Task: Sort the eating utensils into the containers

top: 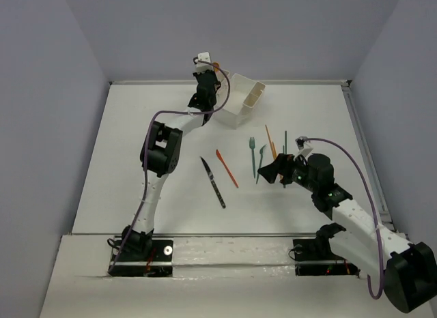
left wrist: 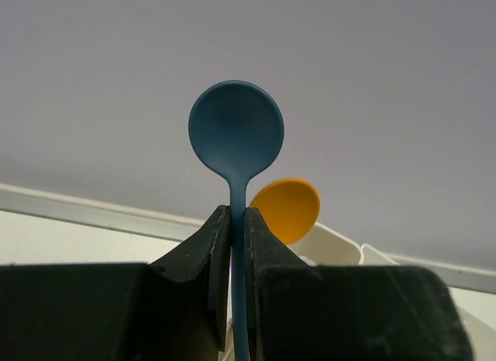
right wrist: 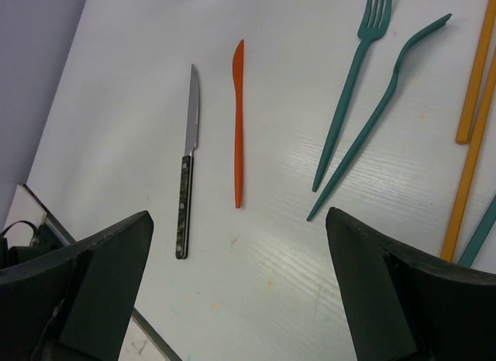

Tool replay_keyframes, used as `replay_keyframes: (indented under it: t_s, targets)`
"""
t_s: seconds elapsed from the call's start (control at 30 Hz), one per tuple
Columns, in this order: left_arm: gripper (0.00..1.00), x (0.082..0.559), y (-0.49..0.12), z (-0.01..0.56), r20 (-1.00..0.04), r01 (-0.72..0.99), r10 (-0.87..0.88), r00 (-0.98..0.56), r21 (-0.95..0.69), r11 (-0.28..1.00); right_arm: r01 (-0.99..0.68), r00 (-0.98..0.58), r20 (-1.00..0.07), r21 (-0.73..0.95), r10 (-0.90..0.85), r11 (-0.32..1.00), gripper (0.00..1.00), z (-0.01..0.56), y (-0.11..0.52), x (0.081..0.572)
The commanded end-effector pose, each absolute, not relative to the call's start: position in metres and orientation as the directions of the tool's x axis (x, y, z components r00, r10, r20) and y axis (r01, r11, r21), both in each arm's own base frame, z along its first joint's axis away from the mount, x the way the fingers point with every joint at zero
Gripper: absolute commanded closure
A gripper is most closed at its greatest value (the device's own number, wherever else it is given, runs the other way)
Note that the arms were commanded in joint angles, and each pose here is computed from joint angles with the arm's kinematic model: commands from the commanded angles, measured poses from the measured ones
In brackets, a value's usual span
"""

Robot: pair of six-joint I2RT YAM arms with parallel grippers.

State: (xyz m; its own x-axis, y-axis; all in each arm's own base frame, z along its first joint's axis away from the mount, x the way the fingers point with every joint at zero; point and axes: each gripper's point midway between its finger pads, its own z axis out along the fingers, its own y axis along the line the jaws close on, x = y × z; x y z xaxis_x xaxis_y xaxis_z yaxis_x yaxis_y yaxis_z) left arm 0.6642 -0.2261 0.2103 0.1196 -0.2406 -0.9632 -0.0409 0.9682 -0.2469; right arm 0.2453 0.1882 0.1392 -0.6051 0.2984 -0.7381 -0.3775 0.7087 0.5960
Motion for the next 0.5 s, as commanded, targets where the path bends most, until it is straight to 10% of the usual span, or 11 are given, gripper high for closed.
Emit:
replay_keyframes:
  t_s: [0.0,0.47]
  targets:
    - [1.00,0.638,-0.220,0.282,-0.922,-0.025,-0.293,0.254,-0.309,0.951,-0.424,-0.554,-0.769,0.590,0.318,0.688,0.01,0.157,0.192,0.250]
    - [1.00,0.587,-0.227,0.276,-0.932,-0.072,-0.283,0.227,-0.306,0.949,-0.439,-0.534,-0.782,0.582,0.322,0.685,0.01,0.170,0.189,0.243]
